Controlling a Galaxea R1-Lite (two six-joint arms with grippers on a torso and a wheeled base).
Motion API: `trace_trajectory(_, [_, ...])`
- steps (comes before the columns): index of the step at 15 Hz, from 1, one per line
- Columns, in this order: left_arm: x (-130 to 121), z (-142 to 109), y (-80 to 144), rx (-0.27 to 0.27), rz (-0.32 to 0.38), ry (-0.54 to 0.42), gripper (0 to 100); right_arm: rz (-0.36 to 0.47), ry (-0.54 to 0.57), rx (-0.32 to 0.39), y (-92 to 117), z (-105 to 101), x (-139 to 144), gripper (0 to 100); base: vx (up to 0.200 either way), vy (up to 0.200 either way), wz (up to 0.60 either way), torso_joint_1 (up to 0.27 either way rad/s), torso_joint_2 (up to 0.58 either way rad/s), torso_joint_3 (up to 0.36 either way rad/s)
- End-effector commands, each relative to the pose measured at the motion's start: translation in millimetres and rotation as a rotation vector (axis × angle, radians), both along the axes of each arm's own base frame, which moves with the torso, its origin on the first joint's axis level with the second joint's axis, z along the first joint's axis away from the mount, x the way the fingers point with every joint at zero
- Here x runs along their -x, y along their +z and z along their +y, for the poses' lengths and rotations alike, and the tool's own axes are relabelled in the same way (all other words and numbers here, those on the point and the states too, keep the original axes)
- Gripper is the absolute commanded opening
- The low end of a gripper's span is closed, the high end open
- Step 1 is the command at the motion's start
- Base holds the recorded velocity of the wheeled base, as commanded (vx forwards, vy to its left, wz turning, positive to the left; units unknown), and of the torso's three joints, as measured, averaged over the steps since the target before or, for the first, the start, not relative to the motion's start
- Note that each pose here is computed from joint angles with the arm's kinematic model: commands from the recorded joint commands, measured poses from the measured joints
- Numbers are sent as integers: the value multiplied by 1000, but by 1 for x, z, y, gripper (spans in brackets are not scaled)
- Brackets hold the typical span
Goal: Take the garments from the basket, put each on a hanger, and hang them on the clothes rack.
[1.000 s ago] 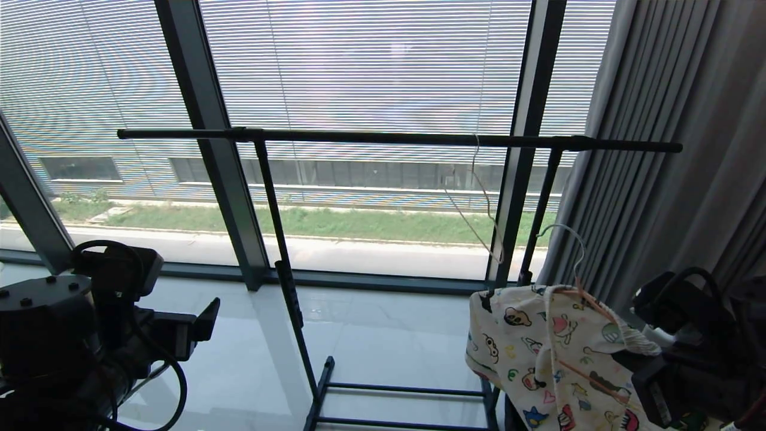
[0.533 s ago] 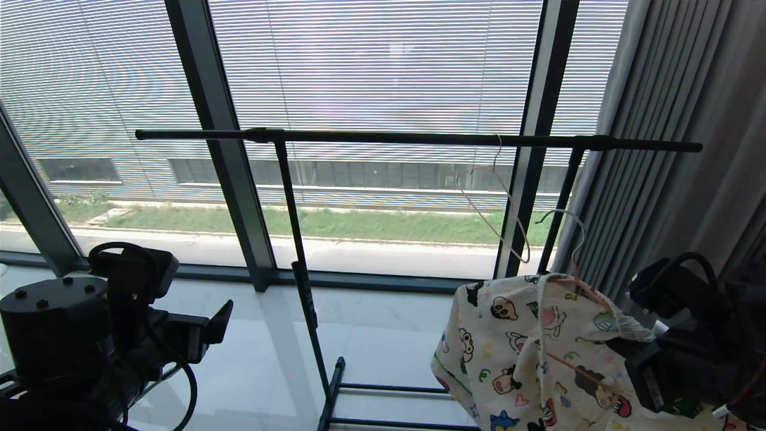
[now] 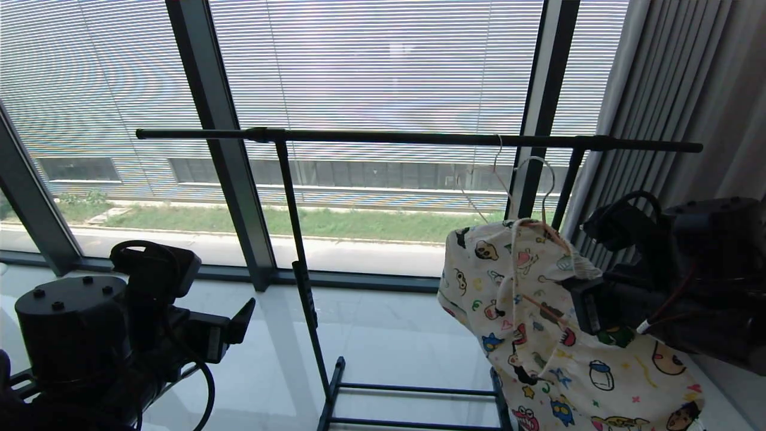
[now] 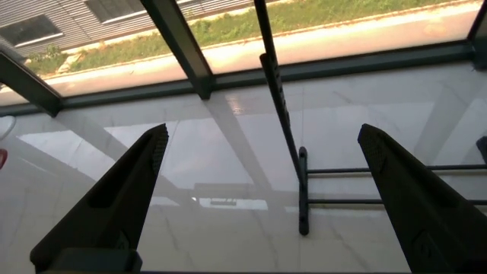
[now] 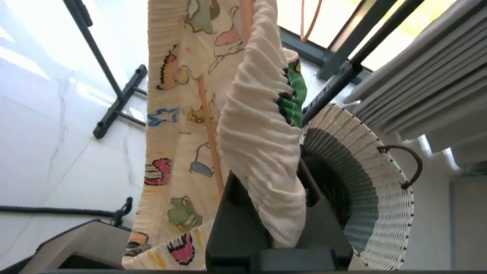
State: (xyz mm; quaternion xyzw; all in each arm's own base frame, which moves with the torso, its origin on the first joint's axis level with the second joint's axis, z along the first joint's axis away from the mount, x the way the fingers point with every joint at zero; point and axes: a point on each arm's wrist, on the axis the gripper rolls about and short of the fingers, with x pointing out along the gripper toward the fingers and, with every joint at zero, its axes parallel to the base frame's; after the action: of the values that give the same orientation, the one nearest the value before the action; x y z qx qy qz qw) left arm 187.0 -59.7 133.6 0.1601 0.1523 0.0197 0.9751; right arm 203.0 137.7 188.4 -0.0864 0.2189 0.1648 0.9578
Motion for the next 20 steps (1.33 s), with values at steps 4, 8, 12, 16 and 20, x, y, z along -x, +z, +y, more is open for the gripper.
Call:
trace_trajectory(4, [1,-2,0,-1,-3,-13,100,7,-8,-3,-3,13,-19,0,200,0,0,-1,6,4])
trace_trajectory(8, [2,-4,1,1,-4,-20,100,5,-6,-6,-2,14,-20,0,200,0,0,10,1,0])
trace_trajectory(12, [2,-5,1,0,-6,-27,100,3,-6,-7,-2,14,-20,0,200,0,0,4,2,1])
trace_trajectory(16, [2,-5,1,-1,-4,-28,100,3,-6,-7,-2,14,-20,0,100,0,0,1,1,2])
trace_trajectory(20, [2,-5,1,-1,-4,-28,100,-40,-4,-41,5,24,-36,0,0,0,0,0,0,0])
